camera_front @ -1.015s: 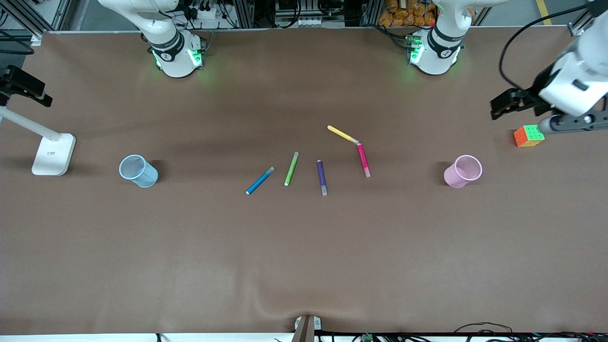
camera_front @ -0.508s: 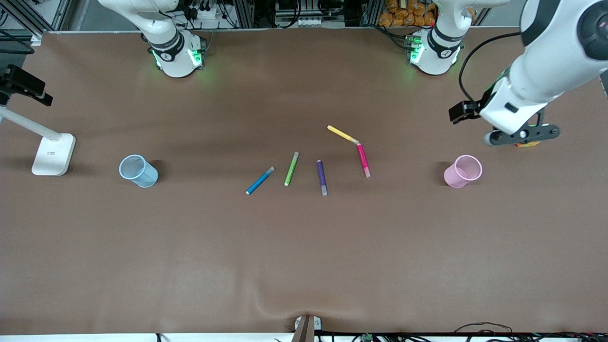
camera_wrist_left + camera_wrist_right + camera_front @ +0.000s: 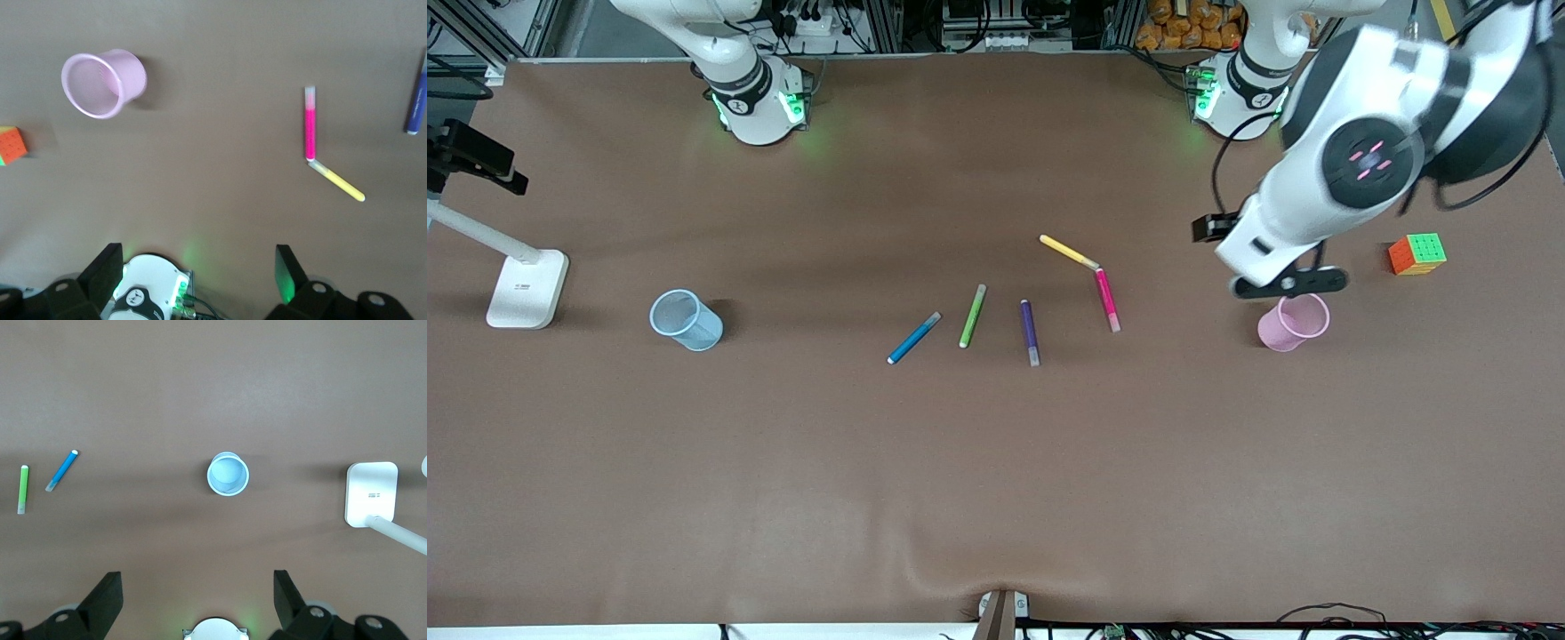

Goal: Place pink and blue markers in matching cups
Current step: 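Move the left gripper over the pink marker and lower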

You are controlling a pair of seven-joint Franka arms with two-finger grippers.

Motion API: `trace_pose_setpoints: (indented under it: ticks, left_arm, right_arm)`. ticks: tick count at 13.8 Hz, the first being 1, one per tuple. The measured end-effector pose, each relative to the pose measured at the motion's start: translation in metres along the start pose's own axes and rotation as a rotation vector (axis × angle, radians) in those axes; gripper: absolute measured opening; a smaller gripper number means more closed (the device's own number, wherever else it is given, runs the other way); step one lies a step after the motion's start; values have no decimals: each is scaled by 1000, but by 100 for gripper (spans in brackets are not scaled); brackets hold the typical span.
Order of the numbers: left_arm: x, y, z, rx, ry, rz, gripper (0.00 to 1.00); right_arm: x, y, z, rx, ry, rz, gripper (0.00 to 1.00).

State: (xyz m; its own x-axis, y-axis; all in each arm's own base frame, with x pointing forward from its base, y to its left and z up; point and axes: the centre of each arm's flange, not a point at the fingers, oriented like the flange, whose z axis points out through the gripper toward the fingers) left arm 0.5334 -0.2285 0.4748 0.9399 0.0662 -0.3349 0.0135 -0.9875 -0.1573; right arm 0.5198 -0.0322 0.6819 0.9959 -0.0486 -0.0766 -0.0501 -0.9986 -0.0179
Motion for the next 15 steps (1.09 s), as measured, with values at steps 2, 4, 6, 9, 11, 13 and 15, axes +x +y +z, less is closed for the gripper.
trace_pose_setpoints:
  ticks: [2,4,6,9,11,13,15]
  left_arm:
    - [9,30,26,-12,-46,-16,100]
    - [21,51,49,-51,-81,-62,100]
    - [31,65,69,-66,-111,-90,100]
    - [41,84,100,-100,-187,-122,100]
    - [52,90,119,-114,-210,-129,100]
    - [63,95,140,-119,-225,-137,100]
    - [71,99,157,-130,-241,-144,100]
  right_arm:
    - [0,0,0,0,-3,0,100]
    - [0,0,1,0,-3,0,100]
    - [0,2,1,0,-4,4,100]
    - [0,7,2,1,-7,14,100]
    - [1,9,5,2,-13,18,100]
    - [7,9,14,2,-32,18,100]
    - [16,9,28,2,-60,17,100]
